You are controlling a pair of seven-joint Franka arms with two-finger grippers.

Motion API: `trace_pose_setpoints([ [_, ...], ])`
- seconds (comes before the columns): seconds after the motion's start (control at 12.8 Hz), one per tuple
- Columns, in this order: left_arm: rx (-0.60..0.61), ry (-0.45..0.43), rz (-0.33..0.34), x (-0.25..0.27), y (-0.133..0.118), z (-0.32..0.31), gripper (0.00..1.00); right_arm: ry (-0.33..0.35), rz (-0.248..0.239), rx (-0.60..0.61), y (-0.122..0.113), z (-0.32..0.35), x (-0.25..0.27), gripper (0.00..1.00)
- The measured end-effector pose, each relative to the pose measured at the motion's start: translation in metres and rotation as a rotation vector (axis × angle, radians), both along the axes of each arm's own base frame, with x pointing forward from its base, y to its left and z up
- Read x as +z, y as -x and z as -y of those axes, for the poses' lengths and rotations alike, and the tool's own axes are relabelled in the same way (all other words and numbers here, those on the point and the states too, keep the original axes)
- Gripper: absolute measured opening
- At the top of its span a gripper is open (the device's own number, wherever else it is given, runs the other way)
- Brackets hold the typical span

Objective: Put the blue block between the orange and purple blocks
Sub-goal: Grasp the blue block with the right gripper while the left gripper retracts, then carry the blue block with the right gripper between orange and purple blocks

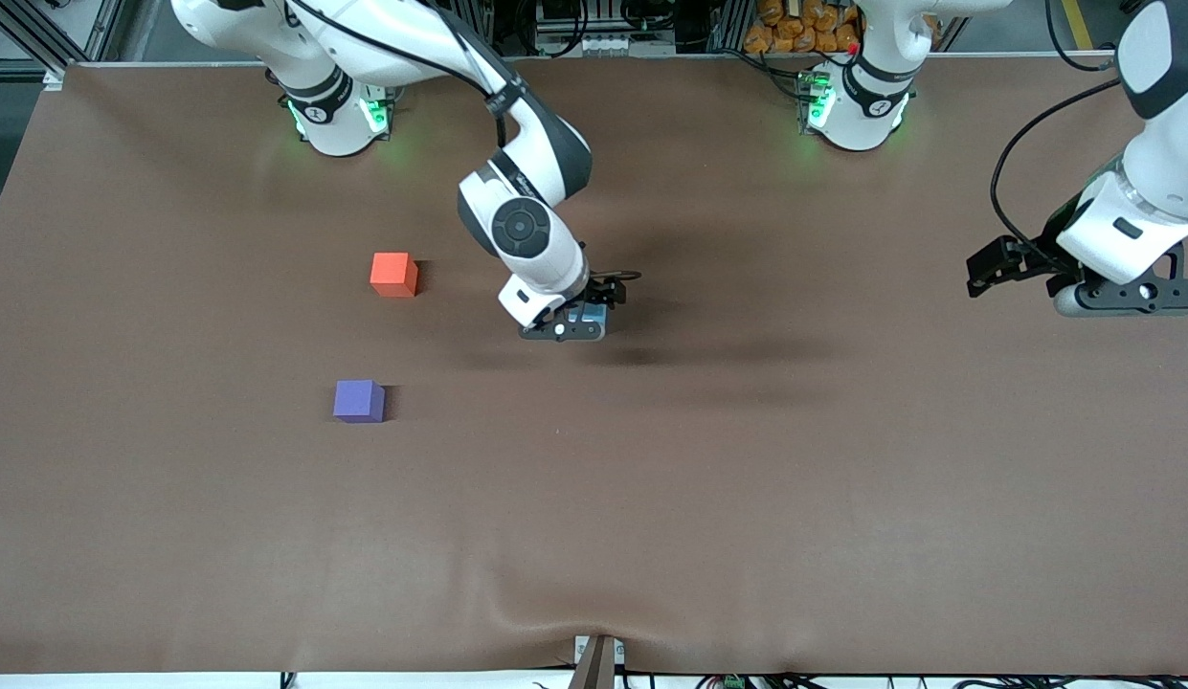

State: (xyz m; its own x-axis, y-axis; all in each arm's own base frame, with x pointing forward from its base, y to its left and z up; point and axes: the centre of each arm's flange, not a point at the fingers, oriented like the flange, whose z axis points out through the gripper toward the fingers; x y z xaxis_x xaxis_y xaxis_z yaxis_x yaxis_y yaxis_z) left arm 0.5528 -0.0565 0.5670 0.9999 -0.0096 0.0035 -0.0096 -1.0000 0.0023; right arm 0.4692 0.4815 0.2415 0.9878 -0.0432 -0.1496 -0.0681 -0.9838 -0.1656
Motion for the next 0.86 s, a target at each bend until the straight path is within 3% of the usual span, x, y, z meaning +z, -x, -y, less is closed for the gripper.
trace_pose_setpoints([
  [0.31,-0.095,-0.005,-0.052,0.037,0.013,0.016,1.00,0.018,-0.010,-0.007,0.006,-0.003,-0.014,1.00],
  [0.55,-0.102,-0.005,-0.066,0.041,0.014,0.006,1.00,0.034,-0.016,-0.024,0.009,-0.001,-0.023,1.00],
  [0.71,-0.096,-0.005,-0.068,0.045,0.014,0.003,1.00,0.028,-0.003,-0.034,0.010,-0.003,-0.028,0.81],
  [0.78,-0.096,-0.004,-0.062,0.051,0.015,0.003,1.00,0.025,0.003,-0.034,0.011,-0.005,-0.031,0.81],
  [0.86,-0.097,-0.004,-0.062,0.055,0.016,0.002,1.00,0.023,0.006,-0.032,0.012,-0.007,-0.032,0.71],
])
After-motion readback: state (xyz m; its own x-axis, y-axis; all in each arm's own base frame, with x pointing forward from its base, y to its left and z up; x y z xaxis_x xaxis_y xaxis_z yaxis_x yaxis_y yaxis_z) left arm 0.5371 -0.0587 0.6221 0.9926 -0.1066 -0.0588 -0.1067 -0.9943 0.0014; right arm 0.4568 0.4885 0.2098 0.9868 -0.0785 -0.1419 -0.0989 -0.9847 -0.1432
